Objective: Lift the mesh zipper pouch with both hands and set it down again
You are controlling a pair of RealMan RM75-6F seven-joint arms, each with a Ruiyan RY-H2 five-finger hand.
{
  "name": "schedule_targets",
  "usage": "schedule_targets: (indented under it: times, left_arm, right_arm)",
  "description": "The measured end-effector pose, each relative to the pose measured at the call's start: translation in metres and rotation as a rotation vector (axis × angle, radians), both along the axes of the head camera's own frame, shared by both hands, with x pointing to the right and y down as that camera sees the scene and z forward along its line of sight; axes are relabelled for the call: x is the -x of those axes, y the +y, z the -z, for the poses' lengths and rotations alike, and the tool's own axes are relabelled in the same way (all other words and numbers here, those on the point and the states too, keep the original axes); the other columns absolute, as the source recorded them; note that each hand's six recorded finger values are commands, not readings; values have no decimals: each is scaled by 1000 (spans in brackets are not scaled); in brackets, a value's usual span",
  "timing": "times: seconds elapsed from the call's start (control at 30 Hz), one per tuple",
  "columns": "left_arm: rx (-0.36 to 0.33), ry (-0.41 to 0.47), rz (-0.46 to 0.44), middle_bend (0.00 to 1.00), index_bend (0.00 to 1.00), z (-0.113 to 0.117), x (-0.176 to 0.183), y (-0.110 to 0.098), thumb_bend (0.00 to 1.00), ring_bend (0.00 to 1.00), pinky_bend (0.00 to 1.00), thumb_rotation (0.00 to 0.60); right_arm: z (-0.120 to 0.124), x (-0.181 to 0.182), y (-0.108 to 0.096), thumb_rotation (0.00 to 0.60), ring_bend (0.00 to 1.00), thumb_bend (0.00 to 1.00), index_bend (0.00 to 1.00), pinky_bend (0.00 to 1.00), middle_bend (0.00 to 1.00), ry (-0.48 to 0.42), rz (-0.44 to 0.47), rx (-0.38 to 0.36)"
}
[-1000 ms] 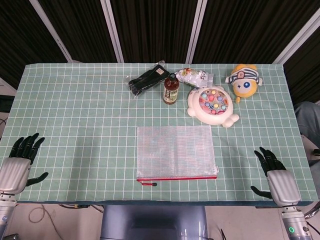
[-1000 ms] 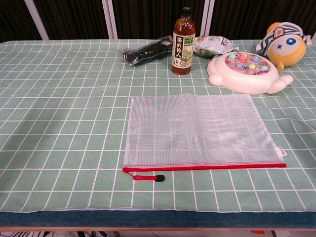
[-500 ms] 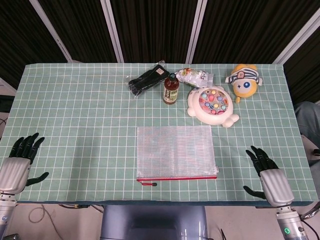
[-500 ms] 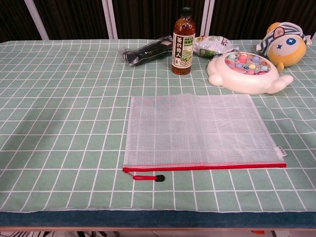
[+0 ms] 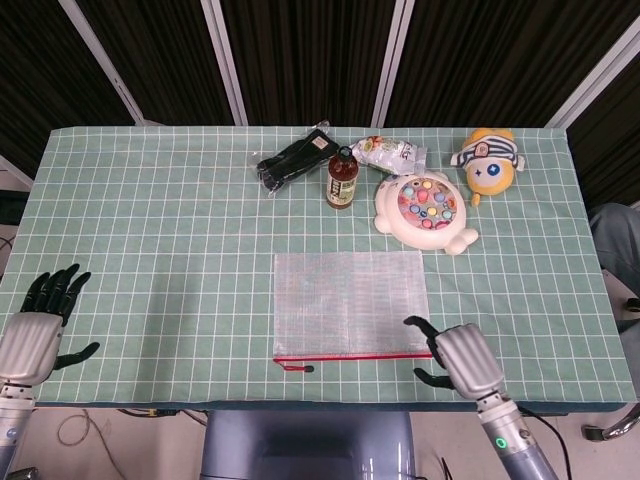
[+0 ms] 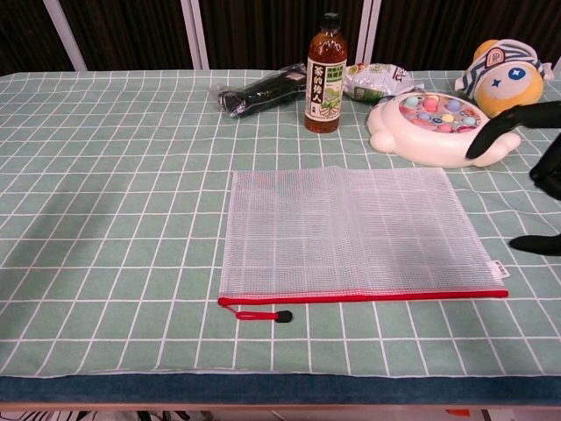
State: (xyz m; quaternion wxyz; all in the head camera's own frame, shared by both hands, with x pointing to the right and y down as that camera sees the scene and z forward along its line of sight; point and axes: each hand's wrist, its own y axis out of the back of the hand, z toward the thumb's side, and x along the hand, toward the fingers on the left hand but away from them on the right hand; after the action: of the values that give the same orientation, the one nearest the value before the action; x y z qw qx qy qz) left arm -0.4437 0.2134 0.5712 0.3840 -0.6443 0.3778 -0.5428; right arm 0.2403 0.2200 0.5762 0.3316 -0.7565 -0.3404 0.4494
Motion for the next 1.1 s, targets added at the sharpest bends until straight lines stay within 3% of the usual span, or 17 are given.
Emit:
schedule_targets:
  times: [0.23,0.5,0.8,1.1]
  left_arm:
    - [8,5,14,0,0,-1,3,-2,35,0,0,600]
    - [12,10,19,0,0,-2,3,-3,35,0,0,600]
    - [22,17,34,0,0,-2,6,-4,35,0,0,600]
    - [15,24,34,0,0,-1,6,-4,35,0,0,600]
  right_arm:
    - [-37,72,5,600,1000,278,478,1000,1000,-19,32,131]
    - [-55,133,17,600,1000,295,502,1000,1000,-49,65,222]
    - [-80,163,26,600,1000,302,503,1000,1000,-41,42,288]
    - [-97,167,27,600,1000,309,503,1000,1000,-24,7,307]
